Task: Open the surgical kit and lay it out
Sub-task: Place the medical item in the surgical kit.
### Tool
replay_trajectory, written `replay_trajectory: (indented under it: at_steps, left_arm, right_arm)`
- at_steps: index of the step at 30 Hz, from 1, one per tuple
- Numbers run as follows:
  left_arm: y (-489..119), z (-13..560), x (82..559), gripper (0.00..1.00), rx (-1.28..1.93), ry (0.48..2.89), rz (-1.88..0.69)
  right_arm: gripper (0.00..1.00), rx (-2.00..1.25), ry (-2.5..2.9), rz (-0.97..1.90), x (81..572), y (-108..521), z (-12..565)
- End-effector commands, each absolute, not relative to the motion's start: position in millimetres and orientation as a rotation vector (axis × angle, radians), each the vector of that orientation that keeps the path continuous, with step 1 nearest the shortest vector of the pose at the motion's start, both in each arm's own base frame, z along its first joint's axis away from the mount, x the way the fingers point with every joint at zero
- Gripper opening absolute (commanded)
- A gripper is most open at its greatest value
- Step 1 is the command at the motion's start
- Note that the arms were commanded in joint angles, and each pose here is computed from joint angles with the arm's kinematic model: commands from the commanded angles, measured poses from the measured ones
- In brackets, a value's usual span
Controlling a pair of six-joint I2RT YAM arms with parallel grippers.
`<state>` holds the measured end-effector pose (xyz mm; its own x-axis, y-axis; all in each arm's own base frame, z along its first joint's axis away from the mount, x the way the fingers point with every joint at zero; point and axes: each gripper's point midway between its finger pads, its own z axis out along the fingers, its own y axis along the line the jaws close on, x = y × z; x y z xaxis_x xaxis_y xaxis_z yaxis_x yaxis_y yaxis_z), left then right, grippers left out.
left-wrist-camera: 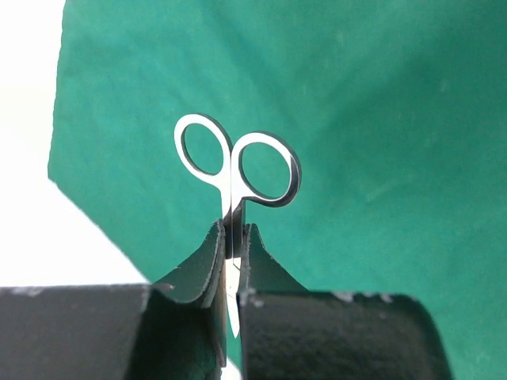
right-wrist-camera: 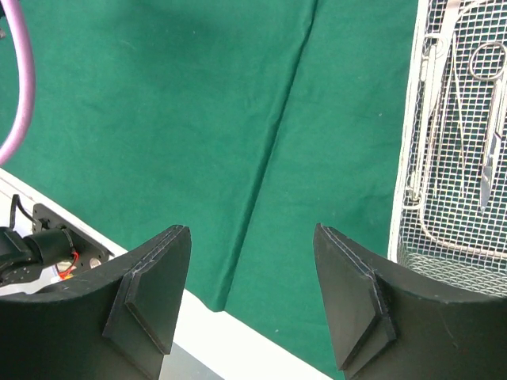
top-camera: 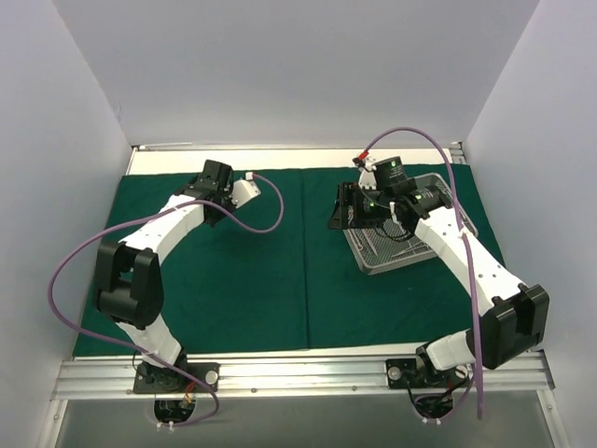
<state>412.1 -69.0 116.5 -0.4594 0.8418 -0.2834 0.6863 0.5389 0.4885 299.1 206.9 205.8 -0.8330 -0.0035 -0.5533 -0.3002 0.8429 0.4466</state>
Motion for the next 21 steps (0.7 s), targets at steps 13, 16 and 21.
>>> replay_trajectory:
  at_steps: [13, 16, 21]
  left_arm:
    - [30, 113, 411, 0.02, -0.016, 2.765, 0.254]
    - [41, 97, 405, 0.02, -0.311, 2.863, 0.169]
    - [34, 81, 414, 0.02, -0.531, 2.837, 0.098]
  right_arm:
    - [0.63, -0.206, 2.435, 0.694, 306, 204, 219]
    - [0.63, -0.206, 2.438, 0.685, 310, 205, 218]
    - [0.63, -0.18, 2.468, 0.645, 319, 203, 207]
